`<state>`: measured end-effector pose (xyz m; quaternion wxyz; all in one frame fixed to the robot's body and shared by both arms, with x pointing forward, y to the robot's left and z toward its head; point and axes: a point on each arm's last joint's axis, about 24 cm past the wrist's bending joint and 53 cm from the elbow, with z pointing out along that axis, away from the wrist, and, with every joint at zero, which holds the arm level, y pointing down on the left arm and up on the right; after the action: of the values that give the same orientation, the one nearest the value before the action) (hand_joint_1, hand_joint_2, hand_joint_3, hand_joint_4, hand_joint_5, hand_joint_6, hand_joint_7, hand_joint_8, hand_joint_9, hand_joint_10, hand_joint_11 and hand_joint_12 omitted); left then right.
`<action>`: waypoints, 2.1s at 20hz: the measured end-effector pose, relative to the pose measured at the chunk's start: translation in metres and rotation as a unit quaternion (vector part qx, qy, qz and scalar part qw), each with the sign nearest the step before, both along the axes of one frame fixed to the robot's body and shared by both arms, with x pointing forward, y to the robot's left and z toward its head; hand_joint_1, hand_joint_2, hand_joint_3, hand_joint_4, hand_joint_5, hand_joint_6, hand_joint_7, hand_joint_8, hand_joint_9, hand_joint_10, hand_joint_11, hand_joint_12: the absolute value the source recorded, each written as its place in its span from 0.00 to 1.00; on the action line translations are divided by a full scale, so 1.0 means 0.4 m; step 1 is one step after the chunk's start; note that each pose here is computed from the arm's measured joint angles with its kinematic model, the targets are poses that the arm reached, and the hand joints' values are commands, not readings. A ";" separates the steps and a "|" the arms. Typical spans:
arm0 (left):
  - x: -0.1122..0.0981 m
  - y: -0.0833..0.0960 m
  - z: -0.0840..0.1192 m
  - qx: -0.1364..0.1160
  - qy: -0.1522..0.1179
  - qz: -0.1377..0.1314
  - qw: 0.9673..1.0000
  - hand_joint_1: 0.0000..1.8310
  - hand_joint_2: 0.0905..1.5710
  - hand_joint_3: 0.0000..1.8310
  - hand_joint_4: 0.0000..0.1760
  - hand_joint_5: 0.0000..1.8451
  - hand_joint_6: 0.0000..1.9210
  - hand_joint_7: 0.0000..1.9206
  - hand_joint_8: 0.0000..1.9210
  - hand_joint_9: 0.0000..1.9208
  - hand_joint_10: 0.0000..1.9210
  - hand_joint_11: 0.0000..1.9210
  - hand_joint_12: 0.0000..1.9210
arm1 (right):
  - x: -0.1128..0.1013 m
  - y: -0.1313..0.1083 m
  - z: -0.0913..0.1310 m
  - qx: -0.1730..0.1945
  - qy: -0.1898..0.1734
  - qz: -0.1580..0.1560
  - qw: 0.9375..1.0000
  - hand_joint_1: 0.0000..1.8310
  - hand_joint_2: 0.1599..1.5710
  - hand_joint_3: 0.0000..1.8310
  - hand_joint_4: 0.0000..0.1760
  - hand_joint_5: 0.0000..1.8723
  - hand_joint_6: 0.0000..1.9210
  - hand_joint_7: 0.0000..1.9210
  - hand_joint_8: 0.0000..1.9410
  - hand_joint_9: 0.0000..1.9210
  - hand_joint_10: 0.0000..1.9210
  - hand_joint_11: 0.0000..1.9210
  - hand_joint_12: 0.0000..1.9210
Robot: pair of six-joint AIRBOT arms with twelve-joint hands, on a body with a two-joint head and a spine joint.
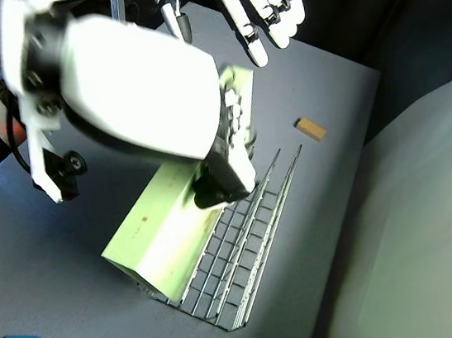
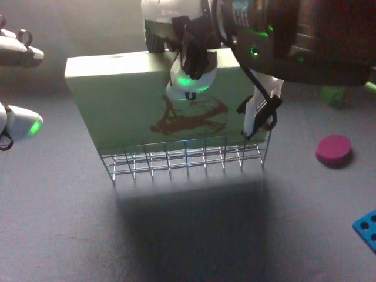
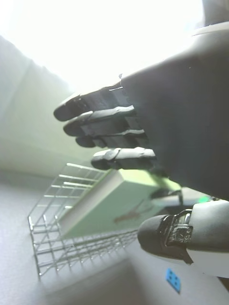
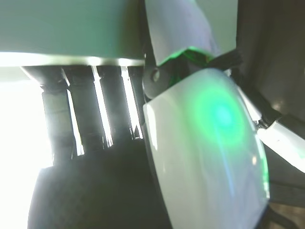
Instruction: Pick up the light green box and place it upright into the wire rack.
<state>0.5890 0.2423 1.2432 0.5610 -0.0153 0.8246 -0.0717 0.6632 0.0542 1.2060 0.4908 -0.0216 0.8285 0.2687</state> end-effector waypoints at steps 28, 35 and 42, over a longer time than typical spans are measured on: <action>-0.019 -0.013 -0.012 0.000 0.011 0.002 1.000 0.09 0.77 0.00 0.57 0.12 0.00 0.09 0.00 0.09 0.00 0.00 0.24 | 0.012 0.002 -0.130 -0.027 0.026 0.010 0.999 0.67 0.71 0.00 0.00 0.45 0.55 0.50 0.63 0.45 0.63 0.38 0.82; -0.021 -0.011 -0.014 -0.002 0.013 0.006 1.000 0.09 0.77 0.00 0.56 0.12 0.00 0.09 0.00 0.09 0.00 0.00 0.24 | 0.011 0.004 -0.130 -0.026 0.028 0.010 0.999 0.56 0.72 0.00 0.00 0.34 0.35 0.38 0.28 0.30 0.43 0.22 0.78; -0.024 -0.017 -0.014 -0.003 0.013 0.004 1.000 0.09 0.77 0.00 0.57 0.12 0.00 0.10 0.00 0.10 0.00 0.00 0.24 | 0.008 -0.005 -0.116 -0.022 0.023 0.012 0.999 0.43 0.66 0.00 0.00 0.23 0.00 0.23 0.00 0.21 0.02 0.00 0.61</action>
<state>0.5793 0.2355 1.2376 0.5502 -0.0211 0.8317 -0.0715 0.6665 0.0521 1.1598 0.4676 -0.0362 0.8452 0.2562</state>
